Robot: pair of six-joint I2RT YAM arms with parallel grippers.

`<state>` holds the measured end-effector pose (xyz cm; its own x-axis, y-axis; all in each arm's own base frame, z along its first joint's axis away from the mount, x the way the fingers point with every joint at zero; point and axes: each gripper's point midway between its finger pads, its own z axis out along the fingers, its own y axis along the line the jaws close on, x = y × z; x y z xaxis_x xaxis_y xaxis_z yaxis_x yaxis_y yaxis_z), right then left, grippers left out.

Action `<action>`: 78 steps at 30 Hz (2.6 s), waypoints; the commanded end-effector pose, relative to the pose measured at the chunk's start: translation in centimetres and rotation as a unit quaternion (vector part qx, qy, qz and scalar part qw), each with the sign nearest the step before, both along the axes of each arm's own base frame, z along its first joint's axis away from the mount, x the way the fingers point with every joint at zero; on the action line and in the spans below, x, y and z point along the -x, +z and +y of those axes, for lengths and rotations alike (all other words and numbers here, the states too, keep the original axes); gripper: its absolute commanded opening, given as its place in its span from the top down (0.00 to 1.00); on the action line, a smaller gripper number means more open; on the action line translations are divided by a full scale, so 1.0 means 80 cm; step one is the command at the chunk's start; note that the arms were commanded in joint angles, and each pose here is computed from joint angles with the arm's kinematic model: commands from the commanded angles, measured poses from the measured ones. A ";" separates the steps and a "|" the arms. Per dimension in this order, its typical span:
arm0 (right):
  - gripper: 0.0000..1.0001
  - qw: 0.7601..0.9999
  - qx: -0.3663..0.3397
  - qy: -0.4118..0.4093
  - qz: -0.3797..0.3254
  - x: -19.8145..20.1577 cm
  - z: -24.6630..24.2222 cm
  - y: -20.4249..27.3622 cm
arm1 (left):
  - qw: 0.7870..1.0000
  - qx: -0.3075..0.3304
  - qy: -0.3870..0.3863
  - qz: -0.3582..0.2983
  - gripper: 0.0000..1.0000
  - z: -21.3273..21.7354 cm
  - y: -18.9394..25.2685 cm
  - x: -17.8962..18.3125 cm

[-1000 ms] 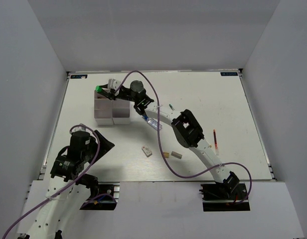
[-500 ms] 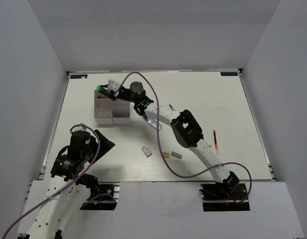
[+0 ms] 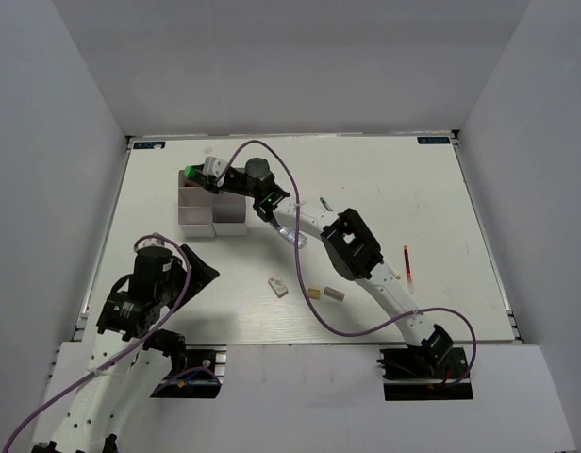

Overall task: Sort the stationery into containers
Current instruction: Place the stationery into the container, then grab a piece of stationery with the left arm

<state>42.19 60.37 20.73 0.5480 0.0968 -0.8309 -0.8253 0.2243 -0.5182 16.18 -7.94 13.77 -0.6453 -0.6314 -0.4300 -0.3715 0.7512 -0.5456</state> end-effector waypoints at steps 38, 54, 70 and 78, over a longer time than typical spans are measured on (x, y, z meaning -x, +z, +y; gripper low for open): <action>0.58 0.840 0.140 -0.361 0.380 0.059 -0.512 0.051 | 0.991 -0.036 -0.093 0.093 0.17 -0.187 -0.023 -0.146; 0.53 0.788 0.118 -0.412 0.441 0.119 -0.608 0.013 | 0.973 -0.117 0.022 0.195 0.11 -0.267 -0.064 -0.216; 0.53 0.784 0.113 -0.383 0.475 0.139 -0.614 -0.010 | 0.968 -0.169 0.042 0.183 0.19 -0.258 -0.088 -0.263; 0.53 0.780 0.115 -0.384 0.481 0.141 -0.618 -0.018 | 0.962 -0.191 0.042 0.188 0.21 -0.243 -0.104 -0.270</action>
<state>31.14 10.84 18.73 -0.5356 -0.1694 -0.8273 -0.5094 0.8462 0.1565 36.67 -28.13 4.23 -0.7725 -0.5337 -0.3442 -0.5544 0.8311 -0.0444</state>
